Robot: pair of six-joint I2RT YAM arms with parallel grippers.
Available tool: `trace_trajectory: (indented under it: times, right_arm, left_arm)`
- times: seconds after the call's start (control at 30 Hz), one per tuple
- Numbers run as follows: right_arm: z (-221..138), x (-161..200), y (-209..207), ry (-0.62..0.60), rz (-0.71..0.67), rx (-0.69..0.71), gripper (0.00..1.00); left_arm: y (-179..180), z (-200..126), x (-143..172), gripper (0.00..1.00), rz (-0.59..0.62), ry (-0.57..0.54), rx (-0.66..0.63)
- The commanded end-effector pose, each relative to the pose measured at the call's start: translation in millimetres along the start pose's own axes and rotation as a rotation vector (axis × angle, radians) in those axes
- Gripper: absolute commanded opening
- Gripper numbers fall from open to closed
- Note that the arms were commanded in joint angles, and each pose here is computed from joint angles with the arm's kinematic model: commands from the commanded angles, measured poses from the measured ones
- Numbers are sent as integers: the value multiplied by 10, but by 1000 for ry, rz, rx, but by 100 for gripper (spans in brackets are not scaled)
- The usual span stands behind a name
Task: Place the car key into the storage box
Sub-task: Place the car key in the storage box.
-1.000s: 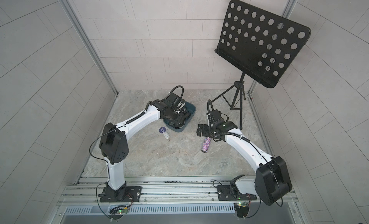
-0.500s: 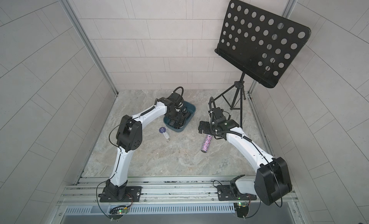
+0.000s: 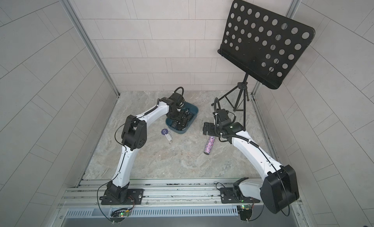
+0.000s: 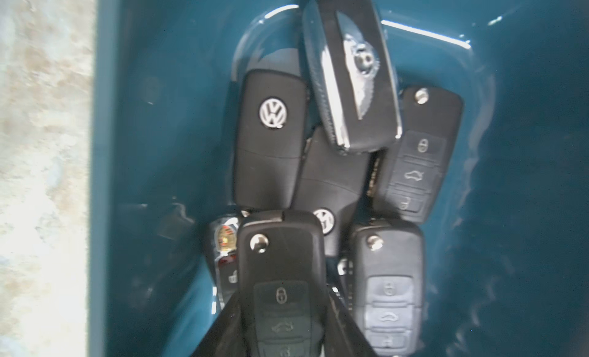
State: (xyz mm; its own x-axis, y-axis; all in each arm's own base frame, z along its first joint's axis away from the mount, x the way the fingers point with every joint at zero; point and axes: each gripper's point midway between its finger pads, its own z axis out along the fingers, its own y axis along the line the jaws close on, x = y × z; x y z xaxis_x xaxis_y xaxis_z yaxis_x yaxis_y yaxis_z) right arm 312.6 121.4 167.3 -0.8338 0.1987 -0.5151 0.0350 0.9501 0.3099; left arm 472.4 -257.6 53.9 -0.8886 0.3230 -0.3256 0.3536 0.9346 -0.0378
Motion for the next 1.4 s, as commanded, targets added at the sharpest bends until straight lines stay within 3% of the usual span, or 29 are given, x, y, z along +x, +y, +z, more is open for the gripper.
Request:
trace_trajectory:
  times: [0.0, 0.13, 0.4, 0.57, 0.83, 1.07, 1.37]
  right_arm:
    - [4, 19, -48, -4, 2, 13, 100]
    - [36, 23, -9, 11, 0, -4, 100]
    - [116, 47, 64, 30, 0, -48, 100]
    - [195, 92, 116, 50, 3, -81, 100]
    - [311, 220, 186, 95, 11, -137, 100]
    - [406, 335, 286, 141, 12, -197, 100]
    - [424, 315, 366, 150, -13, -229, 100]
  left_arm:
    - [-17, -121, -45, 50, -7, -8, 15]
    - [-45, -311, -111, 59, -9, -42, 28]
    - [-4, -919, -134, 64, -21, -122, 15]
    - [81, -1230, 77, 67, -77, -144, -7]
    - [283, -1498, 684, 71, -257, -144, -58]
    - [391, -1507, 1222, 76, -436, -137, -68]
    - [333, -1136, 1624, 78, -622, -38, -34]
